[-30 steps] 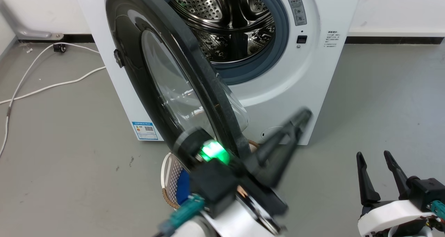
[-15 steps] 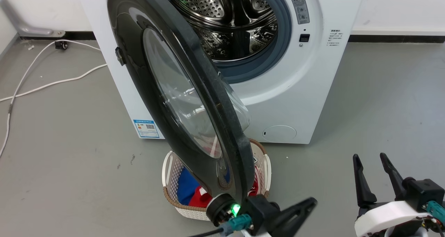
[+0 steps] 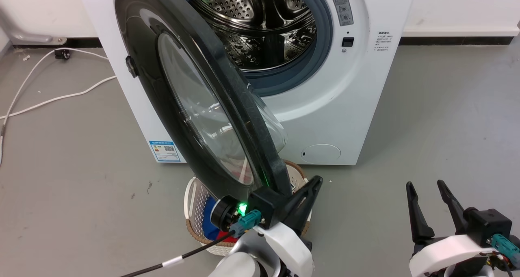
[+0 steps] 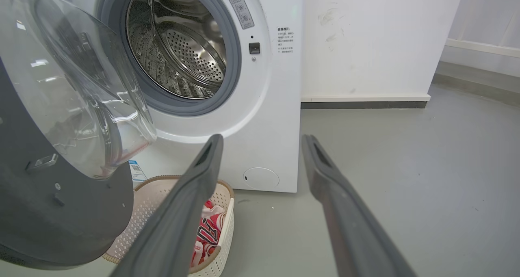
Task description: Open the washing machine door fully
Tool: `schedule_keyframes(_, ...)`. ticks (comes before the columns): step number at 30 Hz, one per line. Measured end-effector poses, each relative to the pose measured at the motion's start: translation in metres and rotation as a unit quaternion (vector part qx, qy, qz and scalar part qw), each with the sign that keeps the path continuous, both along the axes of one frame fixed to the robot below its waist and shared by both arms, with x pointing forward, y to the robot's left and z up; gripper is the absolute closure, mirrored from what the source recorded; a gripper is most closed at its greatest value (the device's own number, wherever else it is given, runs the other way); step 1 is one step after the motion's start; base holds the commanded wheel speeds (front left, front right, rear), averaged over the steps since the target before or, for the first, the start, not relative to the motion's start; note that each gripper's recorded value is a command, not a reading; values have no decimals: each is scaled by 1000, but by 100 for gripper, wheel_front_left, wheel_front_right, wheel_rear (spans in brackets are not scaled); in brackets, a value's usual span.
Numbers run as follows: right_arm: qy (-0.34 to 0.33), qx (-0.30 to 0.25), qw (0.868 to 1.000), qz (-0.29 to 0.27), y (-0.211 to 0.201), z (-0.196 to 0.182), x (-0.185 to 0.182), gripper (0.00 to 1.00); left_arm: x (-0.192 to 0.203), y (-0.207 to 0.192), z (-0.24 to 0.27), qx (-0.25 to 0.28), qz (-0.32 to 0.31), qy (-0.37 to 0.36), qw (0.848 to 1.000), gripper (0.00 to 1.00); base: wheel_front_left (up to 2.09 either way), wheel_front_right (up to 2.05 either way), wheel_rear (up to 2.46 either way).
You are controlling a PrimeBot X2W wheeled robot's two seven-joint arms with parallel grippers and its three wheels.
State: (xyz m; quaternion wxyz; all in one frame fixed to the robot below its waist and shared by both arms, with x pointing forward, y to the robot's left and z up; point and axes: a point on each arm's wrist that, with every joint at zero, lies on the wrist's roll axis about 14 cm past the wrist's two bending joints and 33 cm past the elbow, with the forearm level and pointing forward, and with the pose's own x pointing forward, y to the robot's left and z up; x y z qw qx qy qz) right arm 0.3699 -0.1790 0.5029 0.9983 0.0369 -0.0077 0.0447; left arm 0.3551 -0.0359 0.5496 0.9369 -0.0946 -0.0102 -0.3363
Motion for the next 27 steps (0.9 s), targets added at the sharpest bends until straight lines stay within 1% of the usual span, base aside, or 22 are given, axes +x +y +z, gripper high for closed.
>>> schedule_keyframes(7, 2, 1, 1000, 3, 2, -1, 4, 0, 15, 11, -15, 2, 37, 17, 999, 100, 0, 0, 0)
schedule_keyframes(12, 4, 2, 1000, 4, 3, -3, 6, 0, 20, 14, -21, -8, 53, 31, 998, 100, 0, 0, 0)
schedule_keyframes(18, 5, 5, 1000, 7, 7, -4, 9, 0, 18, 20, -24, -8, 66, 31, 997, 100, 0, 0, 0)
schedule_keyframes(27, 8, 6, 1000, 24, 18, -6, 18, 0, 5, 43, -32, 2, 92, 31, 995, 100, 0, 0, 0)
